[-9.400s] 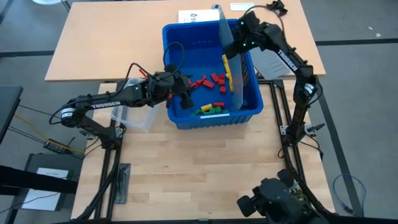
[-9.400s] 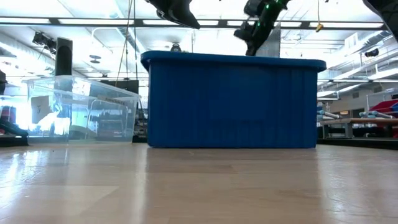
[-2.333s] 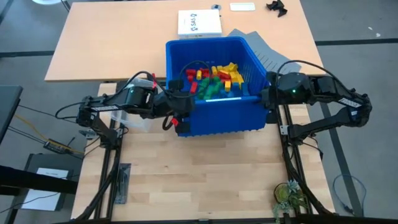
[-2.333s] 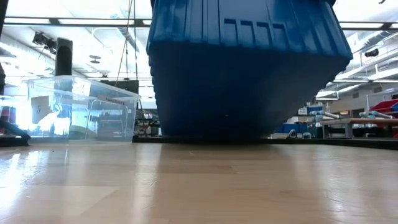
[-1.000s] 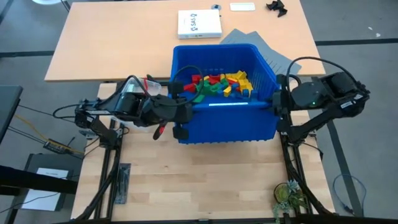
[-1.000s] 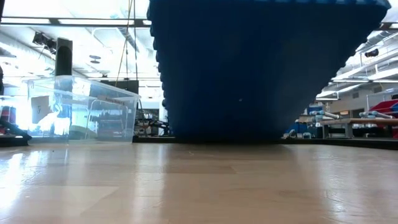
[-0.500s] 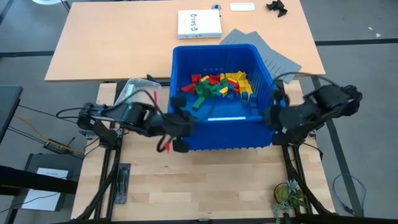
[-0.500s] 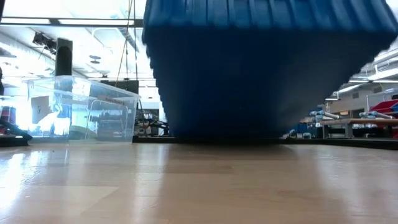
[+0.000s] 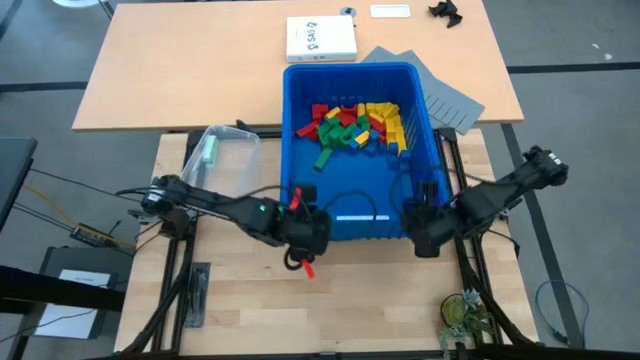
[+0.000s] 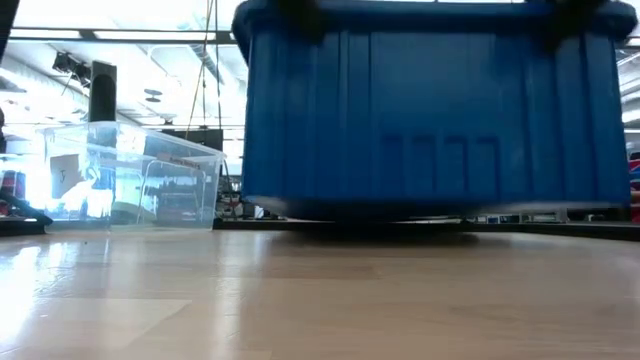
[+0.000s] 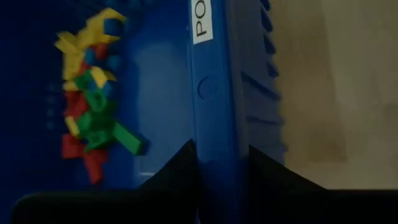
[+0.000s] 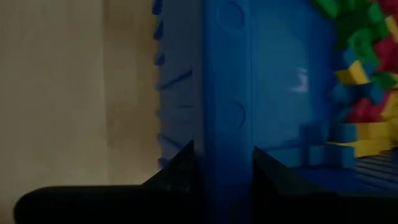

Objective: Sort blocks
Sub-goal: Adjust the blue bin, then remove the blue block from the blue bin and place it into the transparent bin

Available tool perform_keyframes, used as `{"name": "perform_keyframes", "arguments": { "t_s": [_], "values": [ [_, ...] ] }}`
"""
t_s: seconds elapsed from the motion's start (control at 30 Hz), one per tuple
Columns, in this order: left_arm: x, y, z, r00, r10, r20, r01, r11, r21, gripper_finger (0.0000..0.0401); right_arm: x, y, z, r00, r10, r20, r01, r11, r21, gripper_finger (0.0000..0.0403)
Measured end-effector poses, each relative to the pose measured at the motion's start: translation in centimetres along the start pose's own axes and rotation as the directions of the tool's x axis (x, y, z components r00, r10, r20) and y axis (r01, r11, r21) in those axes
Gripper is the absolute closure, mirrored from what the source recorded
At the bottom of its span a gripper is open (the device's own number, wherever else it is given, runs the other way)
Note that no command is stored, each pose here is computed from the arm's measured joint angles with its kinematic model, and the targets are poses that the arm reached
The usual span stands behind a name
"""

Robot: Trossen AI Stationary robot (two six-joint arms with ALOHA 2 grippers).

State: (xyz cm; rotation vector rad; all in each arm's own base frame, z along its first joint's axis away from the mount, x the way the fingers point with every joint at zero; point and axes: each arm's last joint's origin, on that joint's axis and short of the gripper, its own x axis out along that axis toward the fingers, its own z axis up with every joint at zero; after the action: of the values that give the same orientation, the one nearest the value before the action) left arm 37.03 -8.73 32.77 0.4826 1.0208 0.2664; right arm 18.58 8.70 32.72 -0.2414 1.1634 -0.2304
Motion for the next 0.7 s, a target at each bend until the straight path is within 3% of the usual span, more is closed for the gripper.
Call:
{"name": "perform_keyframes", "arguments": {
  "t_s": [0.1,0.2,0.4,0.53,0.7],
  "values": [
    [1.3,-1.0,-0.2,0.999,-0.027,-0.016,0.027,0.999,-0.018,0.0298,1.6,0.8,-0.5,1.000,0.014,-0.023,-0.014,1.000,0.016,0.0324],
    [2.5,-1.9,-0.4,0.996,-0.089,-0.007,0.088,0.996,-0.021,0.0261,2.8,1.4,-0.7,0.999,0.038,-0.017,-0.037,0.999,0.015,0.0314],
    [3.0,-2.0,-0.2,0.988,-0.151,0.032,0.152,0.987,-0.046,0.0184,3.6,1.6,-0.6,0.998,0.061,0.002,-0.061,0.998,0.025,0.0184],
    [1.5,-1.3,0.5,0.978,-0.198,0.062,0.201,0.979,-0.046,0.0160,1.5,0.9,0.2,0.990,0.141,0.011,-0.141,0.990,-0.012,0.0125],
    [-2.3,1.2,1.6,0.965,-0.188,0.181,0.195,0.980,-0.022,0.0155,-2.8,-0.9,1.5,0.966,0.227,0.126,-0.215,0.971,-0.102,0.0112]
  ]
}}
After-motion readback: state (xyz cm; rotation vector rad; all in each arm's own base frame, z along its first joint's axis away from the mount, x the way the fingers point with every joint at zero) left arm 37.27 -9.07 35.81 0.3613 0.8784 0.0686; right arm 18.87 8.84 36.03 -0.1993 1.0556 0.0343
